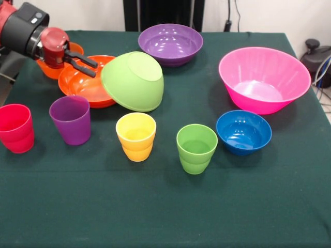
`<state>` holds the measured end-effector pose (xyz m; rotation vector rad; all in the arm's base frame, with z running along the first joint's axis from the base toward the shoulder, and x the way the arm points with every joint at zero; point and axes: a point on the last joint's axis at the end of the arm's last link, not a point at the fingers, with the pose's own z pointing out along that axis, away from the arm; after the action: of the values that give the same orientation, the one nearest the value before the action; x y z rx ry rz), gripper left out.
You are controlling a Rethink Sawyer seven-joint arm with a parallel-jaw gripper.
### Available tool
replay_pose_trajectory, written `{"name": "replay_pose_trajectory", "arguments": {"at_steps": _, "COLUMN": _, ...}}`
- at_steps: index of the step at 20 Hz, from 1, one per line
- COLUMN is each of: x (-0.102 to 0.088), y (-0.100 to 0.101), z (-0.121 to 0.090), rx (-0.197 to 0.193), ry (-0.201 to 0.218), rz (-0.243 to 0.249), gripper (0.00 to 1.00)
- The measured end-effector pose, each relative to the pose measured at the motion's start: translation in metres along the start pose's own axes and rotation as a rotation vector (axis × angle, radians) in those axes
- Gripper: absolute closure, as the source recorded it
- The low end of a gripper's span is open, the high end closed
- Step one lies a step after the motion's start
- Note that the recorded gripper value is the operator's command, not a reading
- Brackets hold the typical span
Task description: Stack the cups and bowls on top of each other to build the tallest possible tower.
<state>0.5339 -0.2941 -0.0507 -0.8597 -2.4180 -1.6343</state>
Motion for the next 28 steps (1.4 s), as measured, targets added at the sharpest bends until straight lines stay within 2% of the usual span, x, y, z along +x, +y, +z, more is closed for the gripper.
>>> {"name": "replay_pose_trajectory", "arguments": {"at_steps": 6, "x": -0.001, "y": 0.004, "z": -0.005, "rx": 0.021, "ry": -0.031, "rz": -0.011, "gripper": 0.00}}
{"name": "replay_pose_trajectory", "arguments": {"at_steps": 11, "x": 0.000, "y": 0.008, "z": -0.009, "rx": 0.074, "ry": -0.082, "rz": -0.039, "gripper": 0.00}}
{"name": "replay_pose_trajectory", "arguments": {"at_steps": 12, "x": 0.000, "y": 0.012, "z": -0.010, "rx": 0.097, "ry": -0.108, "rz": -0.055, "gripper": 0.00}}
{"name": "replay_pose_trajectory", "arguments": {"at_steps": 13, "x": 0.000, "y": 0.012, "z": -0.010, "rx": 0.099, "ry": -0.111, "rz": -0.057, "gripper": 0.00}}
{"name": "replay_pose_trajectory", "arguments": {"at_steps": 14, "x": 0.001, "y": 0.019, "z": -0.010, "rx": 0.128, "ry": -0.142, "rz": -0.078, "gripper": 0.00}}
{"name": "replay_pose_trajectory", "arguments": {"at_steps": 16, "x": 0.001, "y": 0.022, "z": -0.010, "rx": 0.141, "ry": -0.153, "rz": -0.087, "gripper": 0.00}}
{"name": "replay_pose_trajectory", "arguments": {"at_steps": 18, "x": 0.004, "y": 0.040, "z": -0.008, "rx": 0.187, "ry": -0.184, "rz": -0.122, "gripper": 0.00}}
{"name": "replay_pose_trajectory", "arguments": {"at_steps": 24, "x": 0.017, "y": 0.083, "z": 0.003, "rx": 0.285, "ry": -0.208, "rz": -0.186, "gripper": 0.00}}
{"name": "replay_pose_trajectory", "arguments": {"at_steps": 28, "x": 0.028, "y": 0.117, "z": 0.015, "rx": 0.330, "ry": -0.215, "rz": -0.190, "gripper": 0.00}}
